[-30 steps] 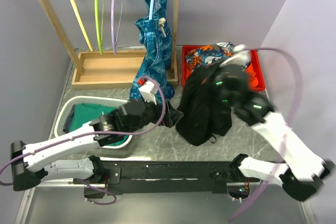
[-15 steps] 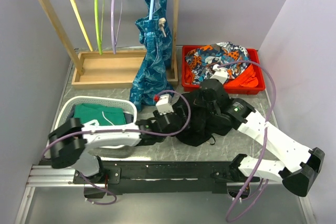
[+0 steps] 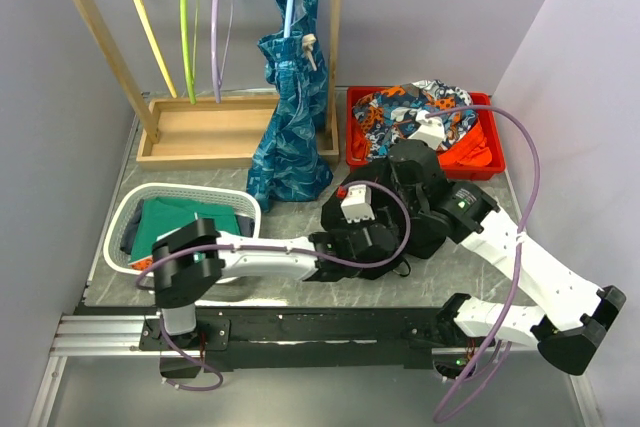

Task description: Place the shorts on the hanger

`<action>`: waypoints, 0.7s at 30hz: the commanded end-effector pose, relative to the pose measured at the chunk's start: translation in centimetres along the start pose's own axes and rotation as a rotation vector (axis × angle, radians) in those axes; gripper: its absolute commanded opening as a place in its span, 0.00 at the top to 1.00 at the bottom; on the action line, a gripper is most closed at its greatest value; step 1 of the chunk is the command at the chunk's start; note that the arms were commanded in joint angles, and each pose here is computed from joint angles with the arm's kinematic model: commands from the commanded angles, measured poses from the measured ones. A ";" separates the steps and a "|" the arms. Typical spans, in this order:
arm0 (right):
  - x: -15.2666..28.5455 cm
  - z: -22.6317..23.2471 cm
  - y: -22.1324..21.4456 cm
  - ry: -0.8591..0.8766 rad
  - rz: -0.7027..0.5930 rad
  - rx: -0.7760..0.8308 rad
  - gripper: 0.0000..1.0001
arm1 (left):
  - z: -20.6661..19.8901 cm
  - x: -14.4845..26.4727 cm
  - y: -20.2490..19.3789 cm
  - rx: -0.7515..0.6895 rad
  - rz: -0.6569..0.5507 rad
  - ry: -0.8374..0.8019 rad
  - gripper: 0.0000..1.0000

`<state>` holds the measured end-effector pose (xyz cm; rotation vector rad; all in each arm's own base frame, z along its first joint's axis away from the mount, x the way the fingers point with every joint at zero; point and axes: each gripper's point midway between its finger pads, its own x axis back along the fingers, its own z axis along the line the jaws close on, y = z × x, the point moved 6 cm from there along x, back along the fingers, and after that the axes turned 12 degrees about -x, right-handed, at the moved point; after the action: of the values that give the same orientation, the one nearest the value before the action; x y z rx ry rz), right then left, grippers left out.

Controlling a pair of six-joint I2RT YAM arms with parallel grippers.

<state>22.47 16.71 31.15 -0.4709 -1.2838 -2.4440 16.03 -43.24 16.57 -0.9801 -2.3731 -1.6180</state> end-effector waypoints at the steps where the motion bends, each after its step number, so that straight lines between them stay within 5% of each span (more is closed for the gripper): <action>1: 1.3 0.3 2.6 0.010 -0.078 -0.045 1.00 | 2.1 -1.0 -1.0 -0.051 -0.009 0.120 0.44; 2: 1.3 0.1 2.8 0.003 -0.087 -0.049 1.00 | 2.8 -1.0 -1.2 -0.068 -0.009 0.148 0.68; 5: 1.2 -1.0 3.2 -0.018 -0.100 -0.061 1.00 | 4.9 -0.1 -1.3 -0.077 -0.008 0.227 0.99; 14: 2.1 -5.1 4.0 -0.164 -0.122 -0.047 1.00 | 12.2 9.1 3.6 -0.044 -0.014 0.368 0.99; 21: 9.4 -6.2 7.1 -0.055 -0.193 -0.081 1.00 | 11.3 17.0 12.4 -0.058 -0.132 0.058 0.99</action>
<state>19.47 10.70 31.60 -0.5770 -1.2606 -2.4945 13.20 -27.00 26.03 -0.7624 -2.4390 -1.5111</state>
